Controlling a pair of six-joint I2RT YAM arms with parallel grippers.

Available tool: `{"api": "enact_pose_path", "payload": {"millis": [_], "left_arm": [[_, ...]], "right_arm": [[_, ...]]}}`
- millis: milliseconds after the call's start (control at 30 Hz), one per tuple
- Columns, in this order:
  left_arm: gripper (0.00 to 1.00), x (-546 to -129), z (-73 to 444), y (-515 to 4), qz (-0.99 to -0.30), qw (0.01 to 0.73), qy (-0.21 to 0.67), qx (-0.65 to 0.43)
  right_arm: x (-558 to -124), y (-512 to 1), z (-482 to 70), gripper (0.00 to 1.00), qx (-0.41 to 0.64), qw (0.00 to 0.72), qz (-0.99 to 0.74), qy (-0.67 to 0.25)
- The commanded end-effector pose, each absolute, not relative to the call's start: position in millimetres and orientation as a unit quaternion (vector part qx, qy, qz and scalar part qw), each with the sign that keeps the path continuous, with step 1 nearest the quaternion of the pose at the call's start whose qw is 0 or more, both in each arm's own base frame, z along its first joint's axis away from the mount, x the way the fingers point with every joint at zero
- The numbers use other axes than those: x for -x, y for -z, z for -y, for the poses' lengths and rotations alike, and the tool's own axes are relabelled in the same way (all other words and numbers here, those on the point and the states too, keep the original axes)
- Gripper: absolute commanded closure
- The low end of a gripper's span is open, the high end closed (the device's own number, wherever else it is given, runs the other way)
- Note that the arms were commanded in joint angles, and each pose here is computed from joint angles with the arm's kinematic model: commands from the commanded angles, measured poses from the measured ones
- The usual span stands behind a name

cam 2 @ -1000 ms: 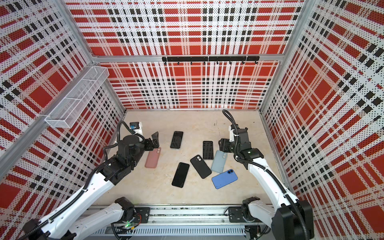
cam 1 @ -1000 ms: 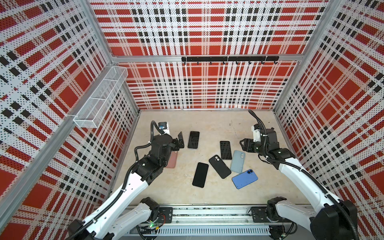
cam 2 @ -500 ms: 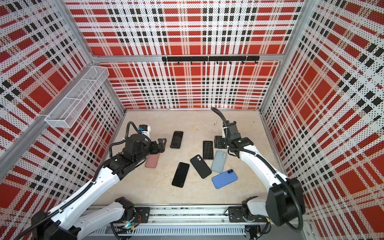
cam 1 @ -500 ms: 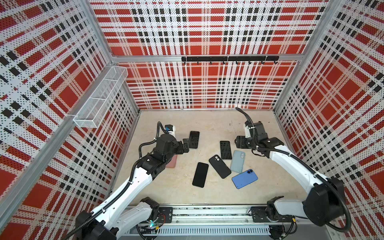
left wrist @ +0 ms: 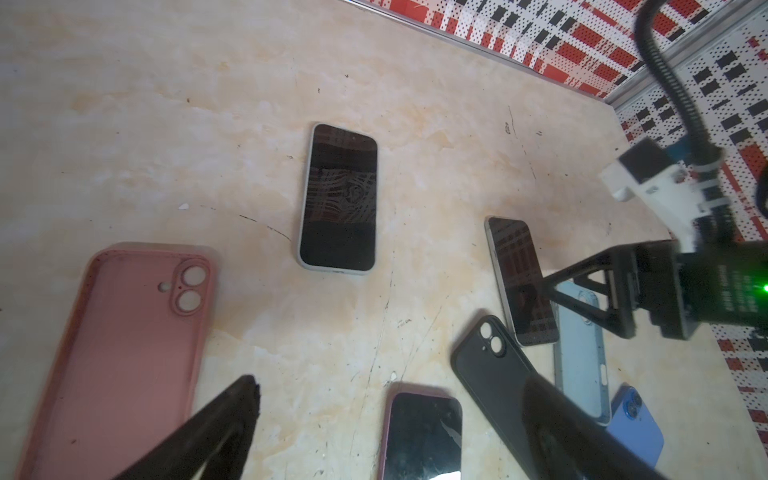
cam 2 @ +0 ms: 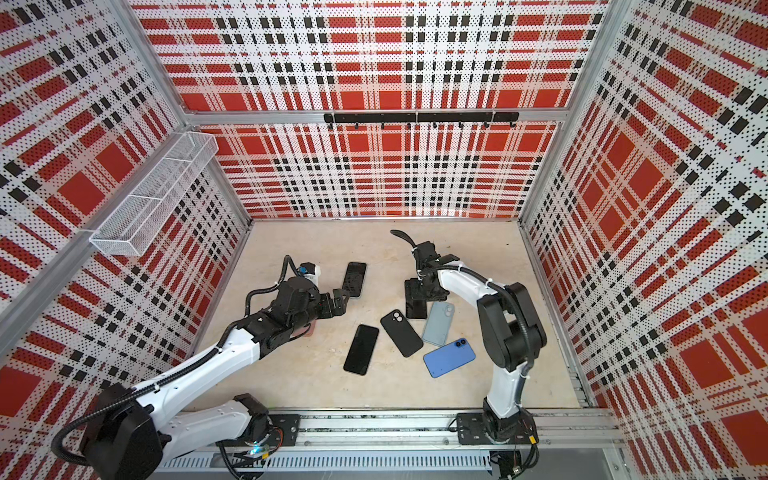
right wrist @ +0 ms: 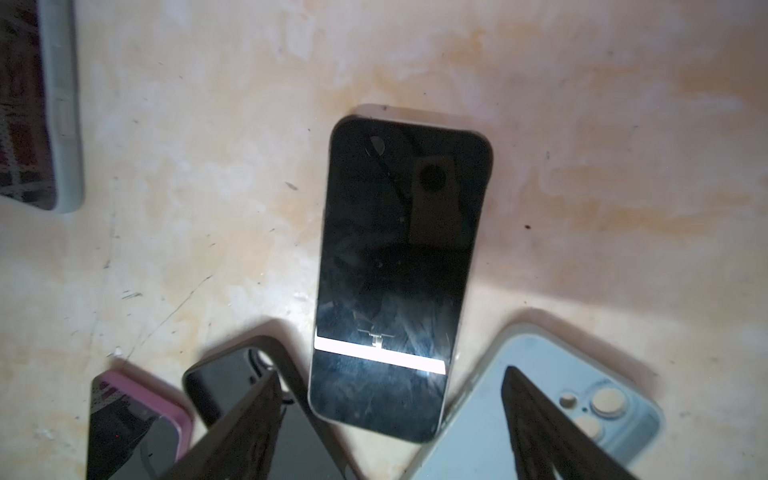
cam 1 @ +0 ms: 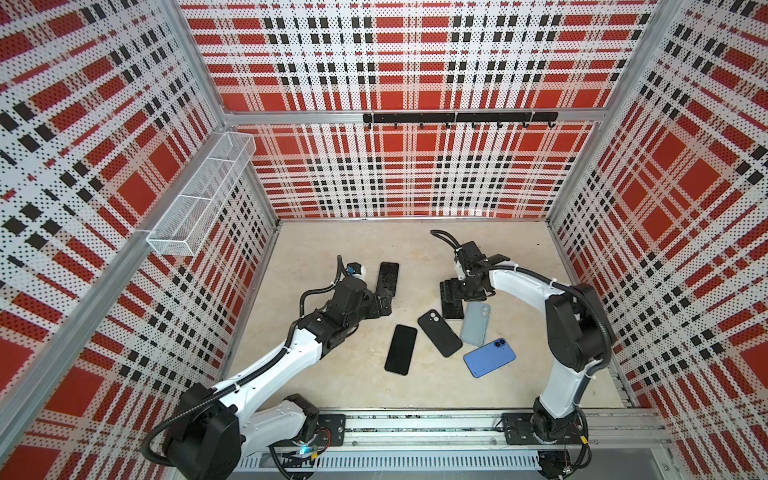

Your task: Put the phone into the phone case

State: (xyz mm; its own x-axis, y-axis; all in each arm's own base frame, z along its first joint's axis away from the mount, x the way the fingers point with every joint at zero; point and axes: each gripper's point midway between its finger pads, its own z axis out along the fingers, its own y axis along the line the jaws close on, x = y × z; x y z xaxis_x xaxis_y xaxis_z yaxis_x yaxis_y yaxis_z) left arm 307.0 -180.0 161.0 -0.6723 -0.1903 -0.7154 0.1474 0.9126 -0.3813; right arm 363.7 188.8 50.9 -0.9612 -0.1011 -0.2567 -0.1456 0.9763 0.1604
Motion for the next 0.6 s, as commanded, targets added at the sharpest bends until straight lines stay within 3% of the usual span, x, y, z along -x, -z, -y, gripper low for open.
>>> {"api": "enact_pose_path", "payload": {"millis": [0, 400, 567], "left_arm": [[0.0, -308.6, 188.5, -165.4, -0.882, 0.411, 0.23, 0.015], [0.0, -307.2, 180.2, -153.7, -0.884, 0.411, 0.223, 0.02], [0.0, -306.8, 176.5, -151.2, -0.885, 0.409, 0.222, 0.023]], "right_arm": [[-371.6, -49.0, -196.0, 0.13, 0.067, 0.123, -0.987, -0.084], [-369.8, -15.1, -200.7, 0.08, 0.083, 0.081, -0.992, -0.042], [-368.9, -1.3, -196.6, 0.15, 0.075, 0.064, -0.995, 0.009]]}}
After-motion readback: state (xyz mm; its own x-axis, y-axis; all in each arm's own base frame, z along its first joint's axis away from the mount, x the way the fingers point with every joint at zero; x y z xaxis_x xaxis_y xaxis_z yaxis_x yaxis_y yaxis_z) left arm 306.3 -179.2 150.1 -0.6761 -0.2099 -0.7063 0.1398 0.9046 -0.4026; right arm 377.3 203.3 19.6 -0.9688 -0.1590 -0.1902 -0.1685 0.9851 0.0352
